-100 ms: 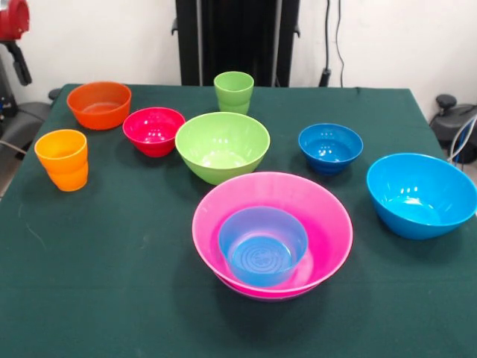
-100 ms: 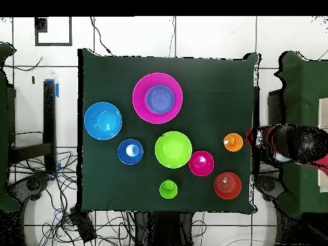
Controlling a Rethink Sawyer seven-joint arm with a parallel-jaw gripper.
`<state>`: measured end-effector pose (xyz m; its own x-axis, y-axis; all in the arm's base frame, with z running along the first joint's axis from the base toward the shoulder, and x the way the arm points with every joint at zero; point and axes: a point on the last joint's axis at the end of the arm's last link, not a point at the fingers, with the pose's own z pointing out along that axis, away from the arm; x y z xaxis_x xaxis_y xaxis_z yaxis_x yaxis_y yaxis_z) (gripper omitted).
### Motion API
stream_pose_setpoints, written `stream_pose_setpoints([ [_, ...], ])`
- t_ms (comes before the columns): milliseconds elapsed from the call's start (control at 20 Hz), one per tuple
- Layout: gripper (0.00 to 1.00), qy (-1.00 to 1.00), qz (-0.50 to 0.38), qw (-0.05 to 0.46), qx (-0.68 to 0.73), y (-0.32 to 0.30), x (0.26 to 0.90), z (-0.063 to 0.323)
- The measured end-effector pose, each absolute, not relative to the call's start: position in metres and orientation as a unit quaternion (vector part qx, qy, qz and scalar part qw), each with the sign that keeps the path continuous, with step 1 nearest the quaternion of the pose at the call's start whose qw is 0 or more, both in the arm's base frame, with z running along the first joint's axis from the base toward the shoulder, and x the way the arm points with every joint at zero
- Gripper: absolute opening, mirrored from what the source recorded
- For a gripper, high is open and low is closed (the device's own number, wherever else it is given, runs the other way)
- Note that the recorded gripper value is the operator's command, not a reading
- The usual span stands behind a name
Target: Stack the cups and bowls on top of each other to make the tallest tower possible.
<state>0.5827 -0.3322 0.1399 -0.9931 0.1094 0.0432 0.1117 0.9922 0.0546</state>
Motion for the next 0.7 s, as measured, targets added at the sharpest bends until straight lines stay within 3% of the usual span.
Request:
stream_pose_setpoints([
  [700, 1.0, -0.997, -0.052, 0.038, -0.038, -0.294, 0.538, 0.115],
])
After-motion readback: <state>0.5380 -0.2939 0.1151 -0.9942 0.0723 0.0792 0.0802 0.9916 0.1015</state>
